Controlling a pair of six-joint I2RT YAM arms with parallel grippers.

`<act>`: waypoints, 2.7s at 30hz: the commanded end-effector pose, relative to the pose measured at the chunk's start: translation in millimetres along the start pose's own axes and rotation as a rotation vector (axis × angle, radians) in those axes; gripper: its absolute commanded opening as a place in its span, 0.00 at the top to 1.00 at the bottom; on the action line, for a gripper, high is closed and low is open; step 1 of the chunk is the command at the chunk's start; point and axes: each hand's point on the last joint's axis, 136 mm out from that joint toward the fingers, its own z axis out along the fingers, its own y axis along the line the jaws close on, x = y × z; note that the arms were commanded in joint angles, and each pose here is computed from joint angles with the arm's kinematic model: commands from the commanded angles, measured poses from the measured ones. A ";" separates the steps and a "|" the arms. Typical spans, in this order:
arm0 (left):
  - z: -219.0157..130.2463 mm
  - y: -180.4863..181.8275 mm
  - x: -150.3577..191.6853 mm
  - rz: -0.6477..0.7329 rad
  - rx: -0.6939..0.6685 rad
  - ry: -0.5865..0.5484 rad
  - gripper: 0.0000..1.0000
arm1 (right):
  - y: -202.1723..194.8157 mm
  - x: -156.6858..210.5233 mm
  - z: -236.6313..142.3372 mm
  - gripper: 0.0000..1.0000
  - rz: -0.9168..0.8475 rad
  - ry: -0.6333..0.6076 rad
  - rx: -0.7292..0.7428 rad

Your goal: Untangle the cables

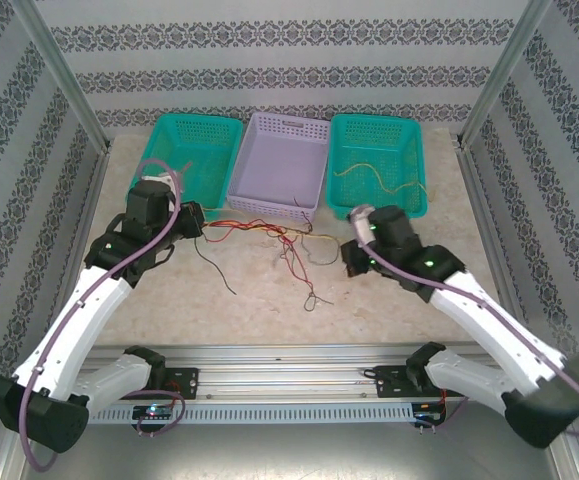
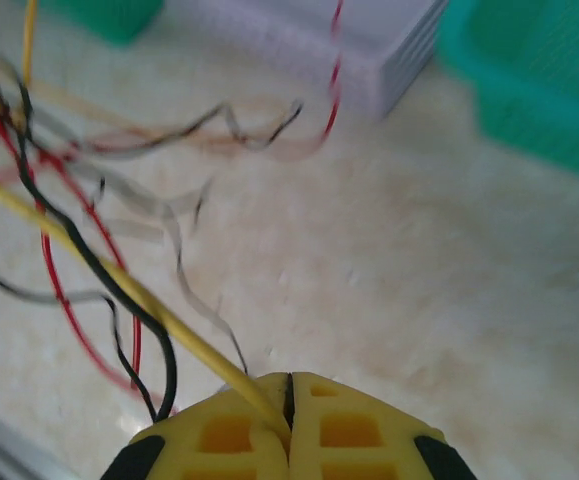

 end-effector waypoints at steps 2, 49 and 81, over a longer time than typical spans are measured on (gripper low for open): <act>-9.6 33.1 -2.9 0.055 -0.156 -0.035 1.00 | -68.1 6.0 -45.8 1.00 0.131 -0.024 0.283; 50.3 -82.0 39.8 -0.191 0.354 0.142 1.00 | 113.4 -43.6 88.9 0.46 -0.373 -0.052 -0.221; 37.4 -112.5 28.9 -0.168 0.488 0.144 0.95 | 149.1 -22.2 106.3 0.93 -0.355 0.003 -0.425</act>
